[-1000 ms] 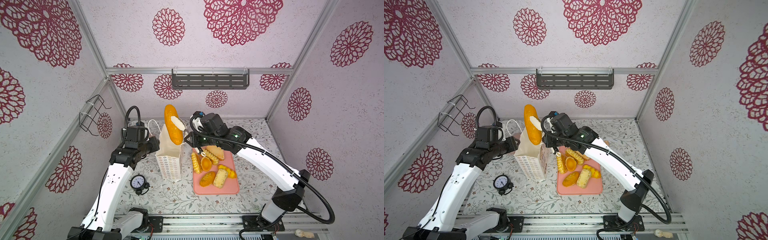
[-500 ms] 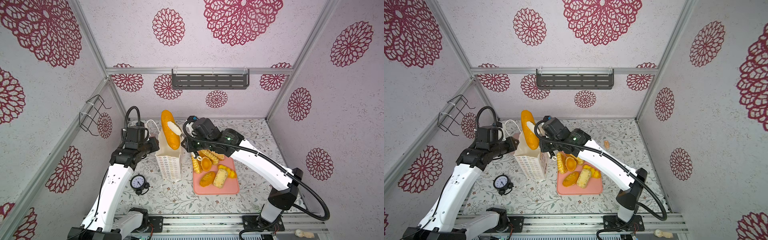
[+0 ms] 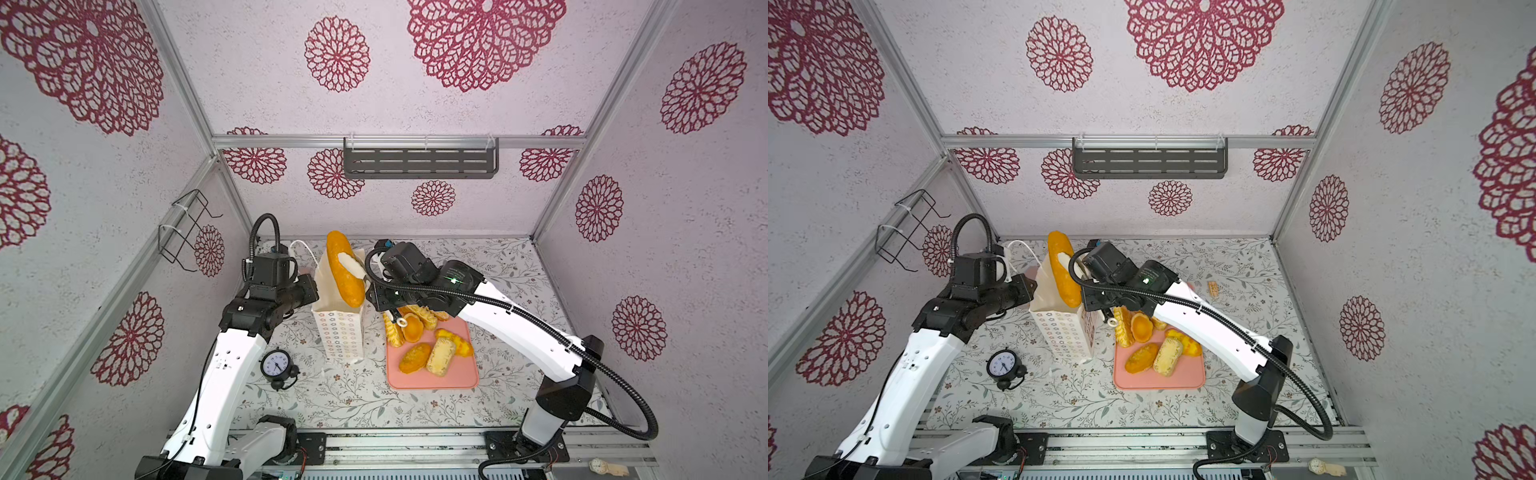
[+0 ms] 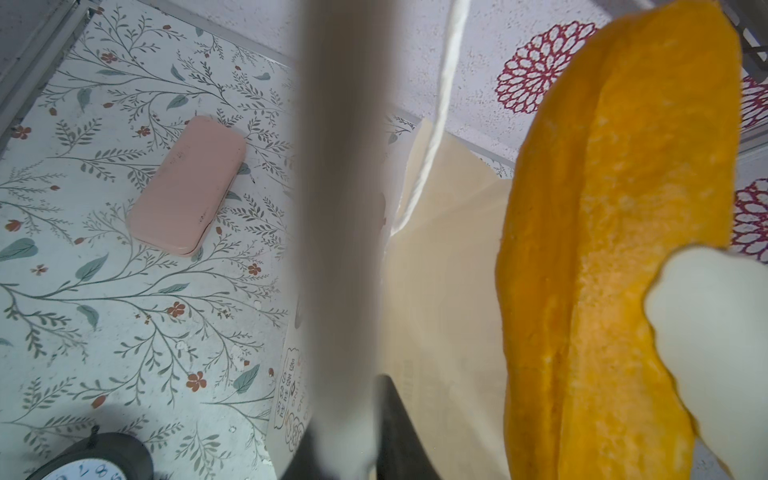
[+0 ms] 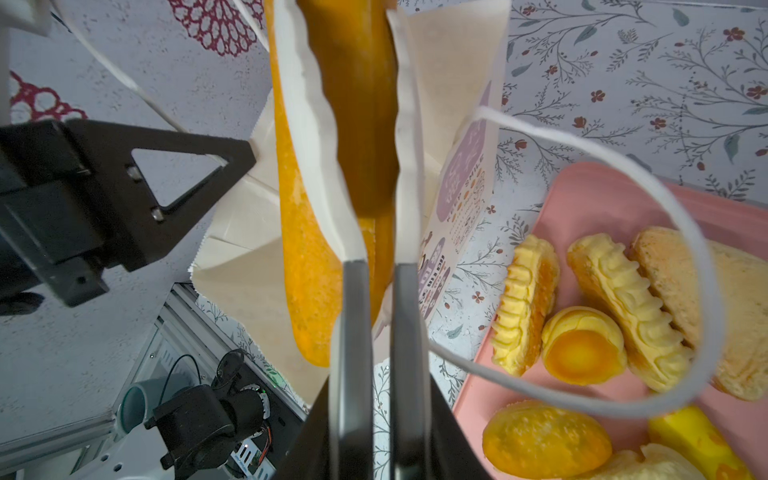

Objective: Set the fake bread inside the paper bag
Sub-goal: 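Lower the loaf into the bag held by the left gripper and release, then withdraw the right gripper from the bag toward the tray's near edge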

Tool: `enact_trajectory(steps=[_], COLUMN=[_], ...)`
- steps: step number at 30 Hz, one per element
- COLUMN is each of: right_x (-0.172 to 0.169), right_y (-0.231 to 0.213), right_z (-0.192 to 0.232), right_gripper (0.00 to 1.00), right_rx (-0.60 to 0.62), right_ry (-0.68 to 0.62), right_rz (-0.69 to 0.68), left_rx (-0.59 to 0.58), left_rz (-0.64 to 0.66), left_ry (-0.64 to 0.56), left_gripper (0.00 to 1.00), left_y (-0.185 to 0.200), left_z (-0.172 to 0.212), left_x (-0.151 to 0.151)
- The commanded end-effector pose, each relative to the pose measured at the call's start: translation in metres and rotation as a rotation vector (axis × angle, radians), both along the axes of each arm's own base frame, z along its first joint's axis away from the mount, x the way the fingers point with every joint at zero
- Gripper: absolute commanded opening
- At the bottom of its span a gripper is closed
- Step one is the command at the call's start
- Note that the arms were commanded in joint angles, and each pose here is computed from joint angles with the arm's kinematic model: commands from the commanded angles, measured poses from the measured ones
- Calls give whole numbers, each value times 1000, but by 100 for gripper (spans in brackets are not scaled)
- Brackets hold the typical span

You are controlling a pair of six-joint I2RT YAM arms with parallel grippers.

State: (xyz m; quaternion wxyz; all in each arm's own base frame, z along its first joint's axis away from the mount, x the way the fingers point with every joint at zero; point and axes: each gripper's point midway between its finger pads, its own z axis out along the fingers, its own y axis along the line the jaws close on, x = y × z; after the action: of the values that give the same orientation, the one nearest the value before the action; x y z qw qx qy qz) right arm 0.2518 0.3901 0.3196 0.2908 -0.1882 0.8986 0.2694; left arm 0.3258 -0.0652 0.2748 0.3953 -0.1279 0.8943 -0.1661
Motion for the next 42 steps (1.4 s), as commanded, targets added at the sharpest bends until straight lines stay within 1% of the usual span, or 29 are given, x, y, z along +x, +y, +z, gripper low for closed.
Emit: enact_trajectory(steps=[1, 3, 10, 17, 20, 23, 25, 27, 28, 30, 31, 34, 38, 42], right_x=[1, 1, 1, 1, 3, 5, 7, 10, 11, 12, 12, 2, -28, -66], right_y=[0, -1, -4, -13, -30, -56, -79, -103, -114, -141, -152, -182, -213, -235], right_z=[28, 30, 39, 53, 62, 74, 78, 74, 71, 57, 48, 14, -35, -69], right_gripper=[37, 41, 48, 48, 47, 47, 47, 47, 47, 46, 46, 45, 45, 45], right_rx=[53, 54, 68, 80, 67, 53, 37, 22, 18, 15, 8, -18, -107, -149], right_ry=[-73, -79, -99, -137, -170, -204, -217, -209, -200, -162, -140, -51, 83, 214], right_rz=[5, 6, 7, -5, -38, -82, -121, -163, -181, -226, -245, -290, -322, -327], left_rx=[-16, -19, -23, -21, -19, -7, -3, 2, 4, 8, 10, 17, 20, 14], left_rz=[-2, -2, -1, 1, 2, 1, -1, -3, -3, -3, -3, -5, -11, -15], left_ry=[-26, -29, -29, -27, -32, -32, -31, -33, -35, -37, -40, -40, -40, -46], left_gripper=[17, 17, 15, 14, 14, 15, 18, 24, 28, 41, 46, 58, 66, 69], left_y=[-3, -3, -4, -4, -3, -2, -2, -2, -2, -2, -1, -1, -2, -3], left_z=[6, 6, 8, 7, 10, 12, 13, 15, 16, 17, 18, 18, 19, 21], left_x=[1, 2, 3, 4, 5, 6, 7, 8, 9, 10, 10, 9, 9, 10])
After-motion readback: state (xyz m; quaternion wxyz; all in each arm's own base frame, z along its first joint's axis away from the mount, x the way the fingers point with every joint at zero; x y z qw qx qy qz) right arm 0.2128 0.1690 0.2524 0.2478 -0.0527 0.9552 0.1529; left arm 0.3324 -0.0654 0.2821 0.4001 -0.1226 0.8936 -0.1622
